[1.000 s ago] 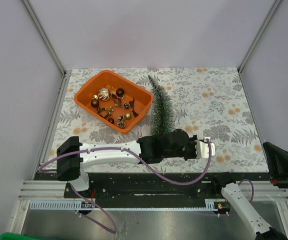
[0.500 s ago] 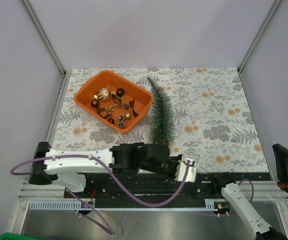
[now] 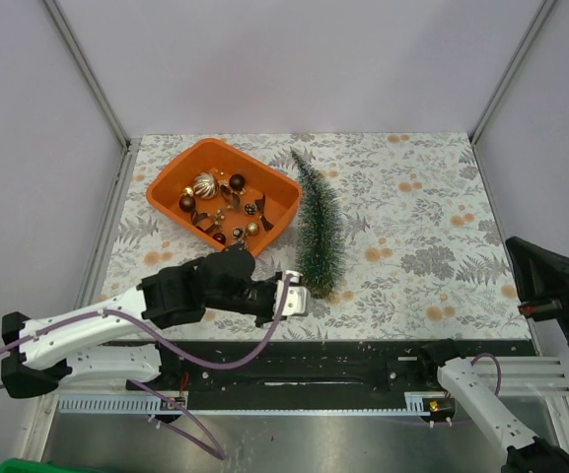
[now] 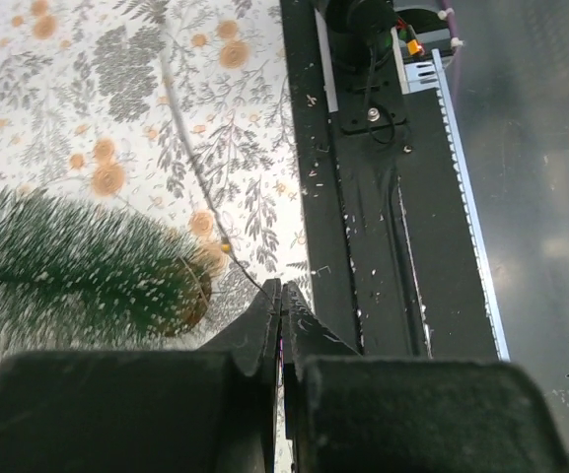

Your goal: Decorate the small christmas tree

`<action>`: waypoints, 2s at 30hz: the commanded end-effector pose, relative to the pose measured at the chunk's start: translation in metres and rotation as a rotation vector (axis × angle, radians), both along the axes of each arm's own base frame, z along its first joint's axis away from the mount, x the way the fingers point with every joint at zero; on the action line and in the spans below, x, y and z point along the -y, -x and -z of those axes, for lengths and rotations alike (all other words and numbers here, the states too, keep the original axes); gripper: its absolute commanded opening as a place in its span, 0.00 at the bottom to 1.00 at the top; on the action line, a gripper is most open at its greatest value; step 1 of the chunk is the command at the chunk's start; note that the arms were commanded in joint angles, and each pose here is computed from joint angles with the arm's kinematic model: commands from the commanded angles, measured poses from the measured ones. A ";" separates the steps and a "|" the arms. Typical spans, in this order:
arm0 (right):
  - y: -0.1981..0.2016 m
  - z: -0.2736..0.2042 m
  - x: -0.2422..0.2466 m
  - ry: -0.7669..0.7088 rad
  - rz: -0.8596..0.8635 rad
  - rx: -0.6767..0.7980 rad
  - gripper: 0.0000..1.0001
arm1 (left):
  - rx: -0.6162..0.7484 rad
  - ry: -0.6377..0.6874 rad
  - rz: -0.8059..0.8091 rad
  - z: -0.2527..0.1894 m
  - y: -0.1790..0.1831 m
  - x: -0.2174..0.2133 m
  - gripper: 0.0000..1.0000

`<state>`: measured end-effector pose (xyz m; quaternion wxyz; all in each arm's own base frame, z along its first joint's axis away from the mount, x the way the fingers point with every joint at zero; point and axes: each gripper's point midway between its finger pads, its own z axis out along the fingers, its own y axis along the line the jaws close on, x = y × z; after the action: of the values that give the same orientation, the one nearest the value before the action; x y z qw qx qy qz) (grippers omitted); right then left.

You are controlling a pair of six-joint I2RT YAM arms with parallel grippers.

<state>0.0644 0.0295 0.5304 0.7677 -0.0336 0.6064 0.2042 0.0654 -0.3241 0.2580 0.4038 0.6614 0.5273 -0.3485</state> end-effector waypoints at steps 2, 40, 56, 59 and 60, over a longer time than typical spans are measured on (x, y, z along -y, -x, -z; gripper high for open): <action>-0.030 -0.020 -0.029 0.001 -0.102 0.038 0.00 | 0.038 0.095 -0.107 -0.014 -0.018 -0.024 0.00; -0.278 -0.078 -0.197 0.044 -0.580 0.174 0.00 | -0.078 0.314 -0.649 0.008 -0.102 -0.056 0.00; -0.364 -0.036 -0.245 0.010 -0.700 0.071 0.00 | -0.134 0.329 -0.851 0.029 -0.125 -0.078 0.00; -0.380 -0.026 -0.250 0.009 -0.696 0.050 0.00 | -0.132 0.331 -0.901 0.030 -0.132 -0.083 0.00; -0.383 -0.024 -0.251 0.007 -0.697 0.046 0.00 | -0.130 0.333 -0.907 0.029 -0.133 -0.083 0.01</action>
<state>0.4522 0.2737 0.5378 0.6564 -0.2343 0.5653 0.4412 0.1828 -0.2462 0.2116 0.5504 0.3221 0.7234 -0.2647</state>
